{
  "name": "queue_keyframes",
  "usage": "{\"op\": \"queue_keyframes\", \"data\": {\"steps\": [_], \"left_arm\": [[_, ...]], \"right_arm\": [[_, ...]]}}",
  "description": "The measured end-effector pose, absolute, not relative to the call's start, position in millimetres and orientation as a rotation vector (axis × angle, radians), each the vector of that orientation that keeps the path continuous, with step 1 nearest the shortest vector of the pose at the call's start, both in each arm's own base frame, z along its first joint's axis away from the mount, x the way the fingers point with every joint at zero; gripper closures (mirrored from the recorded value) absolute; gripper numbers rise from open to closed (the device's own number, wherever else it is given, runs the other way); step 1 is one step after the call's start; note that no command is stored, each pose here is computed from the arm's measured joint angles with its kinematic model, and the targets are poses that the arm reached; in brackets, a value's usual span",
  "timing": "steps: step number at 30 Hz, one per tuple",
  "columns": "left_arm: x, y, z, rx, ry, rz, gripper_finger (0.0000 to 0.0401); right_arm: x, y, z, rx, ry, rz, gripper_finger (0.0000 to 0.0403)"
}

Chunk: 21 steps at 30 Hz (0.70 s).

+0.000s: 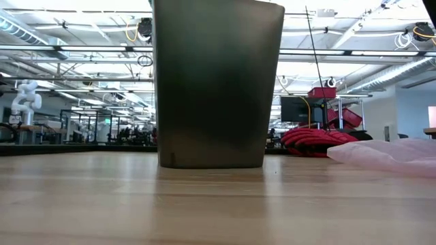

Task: Place trash/remove bag and relplace
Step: Remove the blue trash bag from the black trash bin

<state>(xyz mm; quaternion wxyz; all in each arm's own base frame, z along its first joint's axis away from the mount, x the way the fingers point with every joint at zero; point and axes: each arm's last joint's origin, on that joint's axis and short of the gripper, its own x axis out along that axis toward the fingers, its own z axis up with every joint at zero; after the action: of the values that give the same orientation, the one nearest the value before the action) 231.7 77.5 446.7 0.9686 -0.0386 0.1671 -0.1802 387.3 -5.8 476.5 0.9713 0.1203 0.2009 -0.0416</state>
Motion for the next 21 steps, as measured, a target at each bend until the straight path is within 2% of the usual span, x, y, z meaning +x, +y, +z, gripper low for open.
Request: {"op": "queue_keyframes", "data": {"steps": [3, 7, 14, 21], "left_arm": [[232, 77, 448, -0.074, 0.329, -0.368, 0.0394], [232, 77, 448, -0.110, 0.335, -0.365, 0.0398], [228, 76, 450, -0.123, 0.331, -0.367, 0.0400], [218, 71, 457, -0.105, 0.299, -0.380, 0.0400]], "right_arm": [[388, -6, 477, 0.246, 0.398, -0.093, 0.0403], [387, -6, 479, 0.276, 0.380, -0.111, 0.0389], [373, 2, 492, 0.283, 0.340, -0.132, 0.0313], [368, 24, 482, 0.276, 0.443, -0.199, 0.0257]]}}
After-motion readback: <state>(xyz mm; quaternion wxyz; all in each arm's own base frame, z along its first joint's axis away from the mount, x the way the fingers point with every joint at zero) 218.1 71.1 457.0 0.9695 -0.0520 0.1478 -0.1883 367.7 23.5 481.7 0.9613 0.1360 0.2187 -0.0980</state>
